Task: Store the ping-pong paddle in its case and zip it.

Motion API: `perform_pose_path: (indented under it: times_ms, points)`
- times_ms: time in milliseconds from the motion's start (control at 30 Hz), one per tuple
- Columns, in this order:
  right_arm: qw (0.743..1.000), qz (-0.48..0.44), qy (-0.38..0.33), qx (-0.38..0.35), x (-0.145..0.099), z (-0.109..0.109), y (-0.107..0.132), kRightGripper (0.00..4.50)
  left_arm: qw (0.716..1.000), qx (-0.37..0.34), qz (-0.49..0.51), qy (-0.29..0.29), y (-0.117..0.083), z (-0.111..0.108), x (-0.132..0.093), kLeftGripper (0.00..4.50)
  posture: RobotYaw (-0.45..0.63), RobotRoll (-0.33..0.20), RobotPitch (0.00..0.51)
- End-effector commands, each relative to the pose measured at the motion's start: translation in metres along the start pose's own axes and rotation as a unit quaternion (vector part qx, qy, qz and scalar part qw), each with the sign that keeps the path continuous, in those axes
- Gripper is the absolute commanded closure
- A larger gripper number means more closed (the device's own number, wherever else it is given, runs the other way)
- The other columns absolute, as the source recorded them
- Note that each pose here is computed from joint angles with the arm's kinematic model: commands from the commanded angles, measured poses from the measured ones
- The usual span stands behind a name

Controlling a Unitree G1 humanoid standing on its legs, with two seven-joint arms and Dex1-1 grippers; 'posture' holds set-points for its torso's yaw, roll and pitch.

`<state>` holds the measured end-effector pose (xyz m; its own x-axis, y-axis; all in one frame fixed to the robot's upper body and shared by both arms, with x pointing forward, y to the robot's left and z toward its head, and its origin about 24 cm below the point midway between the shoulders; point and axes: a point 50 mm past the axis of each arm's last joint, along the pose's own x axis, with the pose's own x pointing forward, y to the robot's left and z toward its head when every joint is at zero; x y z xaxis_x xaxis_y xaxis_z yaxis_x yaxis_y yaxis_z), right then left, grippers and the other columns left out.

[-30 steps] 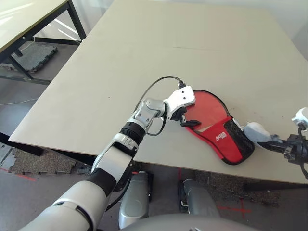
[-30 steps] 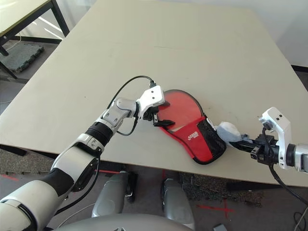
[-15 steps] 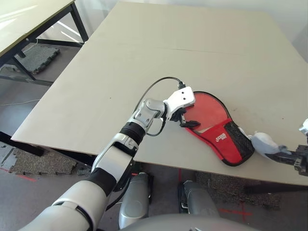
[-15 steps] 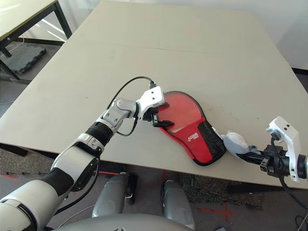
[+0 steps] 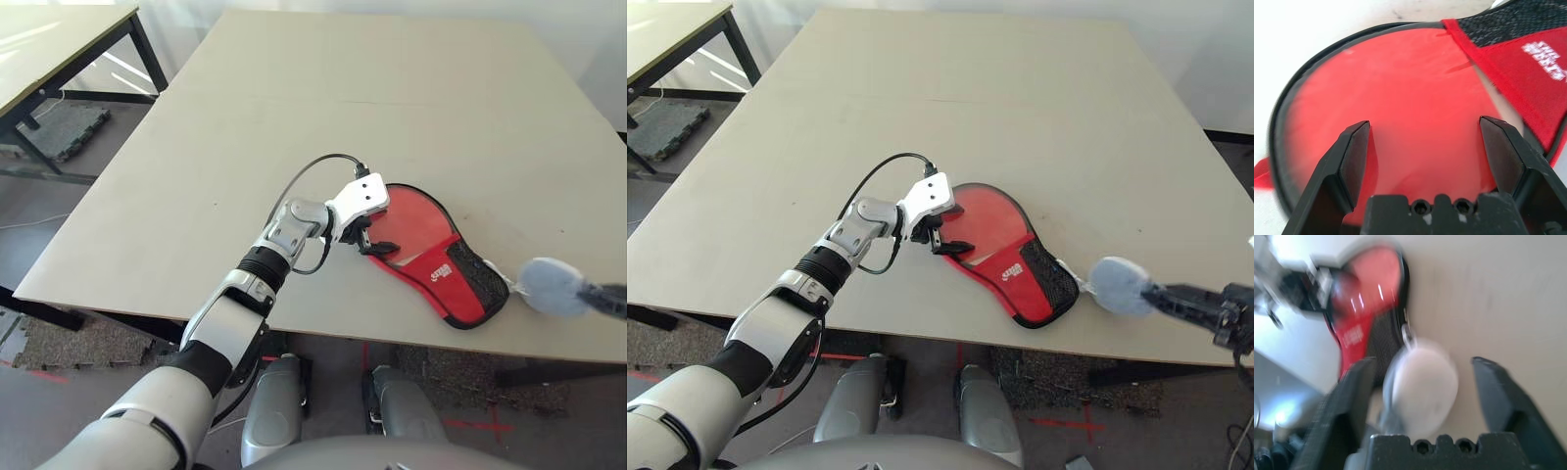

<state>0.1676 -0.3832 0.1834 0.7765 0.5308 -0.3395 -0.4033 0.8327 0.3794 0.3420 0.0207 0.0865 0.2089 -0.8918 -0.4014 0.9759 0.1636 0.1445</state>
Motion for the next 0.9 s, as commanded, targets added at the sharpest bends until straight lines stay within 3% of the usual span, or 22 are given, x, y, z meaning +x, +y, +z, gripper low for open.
perform_pose_path:
  times_ms: [33, 167, 300, 400, 533, 667, 800, 900]
  points:
    - [0.998, 0.002, -0.07, -0.003, 0.0, 0.022, 0.003, 0.02, 1.0, -0.021, -0.005, -0.01, 0.0, 0.005, -0.001, 0.0, -0.05, 0.0, 0.116]
    - [0.989, -0.053, -0.132, -0.046, 0.021, 0.034, -0.008, 0.02, 0.998, -0.043, 0.018, -0.052, 0.006, 0.021, -0.011, 0.0, -0.05, 0.0, 0.113]
    - [0.983, -0.071, -0.162, -0.055, 0.056, 0.032, -0.014, 0.02, 0.991, -0.07, 0.07, -0.094, 0.018, 0.035, -0.036, 0.0, -0.03, 0.0, 0.111]
    - [0.979, -0.085, -0.172, -0.066, 0.077, 0.031, -0.017, 0.02, 0.984, -0.085, 0.114, -0.107, 0.025, 0.036, -0.057, 0.0, -0.02, 0.0, 0.109]
    - [0.959, -0.151, -0.228, -0.076, 0.103, 0.04, -0.031, 0.02, 0.962, -0.117, 0.219, -0.114, 0.039, 0.021, -0.095, 0.0, 0.01, 0.0, 0.103]
    - [0.931, -0.216, -0.283, -0.078, 0.123, 0.047, -0.041, 0.02, 0.908, -0.139, 0.377, -0.116, 0.053, -0.011, -0.135, 0.0, 0.03, 0.0, 0.096]
    - [0.884, -0.345, -0.303, -0.089, 0.13, 0.048, -0.06, 0.02, 0.801, -0.134, 0.571, -0.118, 0.064, -0.038, -0.176, 0.0, 0.02, 0.0, 0.088]
    - [0.859, -0.395, -0.308, -0.107, 0.138, 0.041, -0.065, 0.02, 0.746, -0.137, 0.644, -0.102, 0.06, -0.061, -0.194, 0.0, 0.02, 0.0, 0.081]
